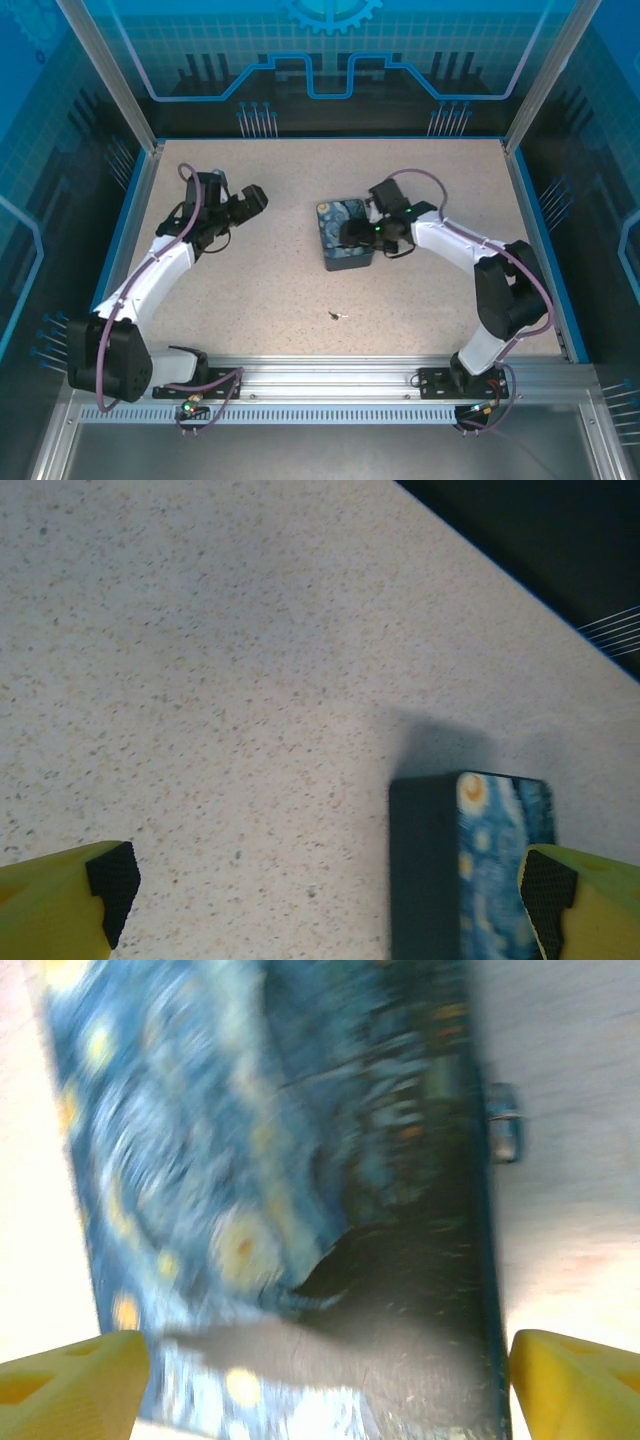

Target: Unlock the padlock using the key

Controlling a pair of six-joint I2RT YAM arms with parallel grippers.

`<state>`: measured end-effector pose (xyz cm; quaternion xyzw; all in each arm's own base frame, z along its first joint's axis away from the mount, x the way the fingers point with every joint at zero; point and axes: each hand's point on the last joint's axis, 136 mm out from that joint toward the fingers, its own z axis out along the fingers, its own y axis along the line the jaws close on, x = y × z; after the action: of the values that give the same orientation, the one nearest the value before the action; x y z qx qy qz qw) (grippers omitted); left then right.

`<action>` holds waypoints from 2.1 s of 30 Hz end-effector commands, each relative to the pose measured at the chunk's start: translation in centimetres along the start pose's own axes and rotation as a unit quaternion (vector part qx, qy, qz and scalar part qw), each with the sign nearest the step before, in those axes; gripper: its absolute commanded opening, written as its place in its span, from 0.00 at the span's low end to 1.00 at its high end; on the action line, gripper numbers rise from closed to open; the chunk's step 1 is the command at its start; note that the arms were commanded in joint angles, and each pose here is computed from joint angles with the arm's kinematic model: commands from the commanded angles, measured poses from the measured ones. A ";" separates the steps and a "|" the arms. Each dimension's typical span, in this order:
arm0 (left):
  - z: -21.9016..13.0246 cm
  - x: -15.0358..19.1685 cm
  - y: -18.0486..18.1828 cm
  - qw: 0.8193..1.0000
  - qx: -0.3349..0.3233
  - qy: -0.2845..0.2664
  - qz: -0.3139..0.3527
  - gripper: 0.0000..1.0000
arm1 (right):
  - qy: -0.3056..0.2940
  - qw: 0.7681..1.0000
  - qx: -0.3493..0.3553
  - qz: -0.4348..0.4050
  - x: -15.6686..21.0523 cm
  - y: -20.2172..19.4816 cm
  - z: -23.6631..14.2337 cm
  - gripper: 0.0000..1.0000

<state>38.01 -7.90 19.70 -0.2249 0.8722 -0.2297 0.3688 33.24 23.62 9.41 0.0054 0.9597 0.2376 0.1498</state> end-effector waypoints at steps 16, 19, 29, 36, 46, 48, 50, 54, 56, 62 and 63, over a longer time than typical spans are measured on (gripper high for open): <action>1.8 1.2 -1.9 0.997 0.037 0.049 -0.047 0.99 | -0.063 0.996 -0.042 -0.048 -3.4 4.6 -5.2 0.98; 2.3 1.5 -1.6 0.997 0.032 0.055 -0.052 0.99 | -0.067 0.996 -0.041 -0.040 -6.0 3.7 -5.1 0.98; 7.1 0.1 -3.7 0.995 0.030 0.091 -0.038 0.99 | -0.049 0.997 -0.059 0.020 -11.7 0.9 -2.1 0.97; 12.5 0.5 -6.6 0.990 0.035 0.136 -0.014 0.99 | -0.067 0.996 -0.043 0.047 -11.9 -1.8 -2.6 0.98; 18.0 5.5 -11.4 0.978 0.038 0.205 0.008 0.99 | -0.106 0.990 -0.035 0.088 -9.0 -5.8 -6.7 0.98; 18.6 7.1 -12.5 0.974 0.047 0.221 0.011 0.99 | -0.115 0.989 -0.033 0.092 -8.4 -6.3 -7.8 0.98; 18.7 8.8 -14.0 0.969 0.057 0.241 0.017 0.99 | -0.123 0.987 -0.029 0.097 -7.8 -6.9 -8.7 0.98; 18.4 12.8 -18.3 0.953 0.100 0.282 0.038 0.99 | -0.141 0.984 -0.022 0.106 -6.8 -7.6 -10.4 0.98; 17.9 14.3 -20.8 0.944 0.133 0.297 0.045 0.99 | -0.144 0.983 -0.019 0.111 -6.0 -7.9 -10.8 0.98; 16.0 11.7 -23.2 0.951 0.159 0.259 0.047 0.99 | -0.155 0.978 -0.029 0.136 -3.4 -8.5 -10.8 0.98; 15.2 10.5 -23.4 0.955 0.163 0.242 0.051 0.99 | -0.154 0.978 -0.031 0.137 -3.1 -8.6 -10.6 0.98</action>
<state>46.53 -38.05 13.10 -0.0403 0.9122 -0.3803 0.1472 33.89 11.35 15.83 0.1483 0.9132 0.2770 0.2597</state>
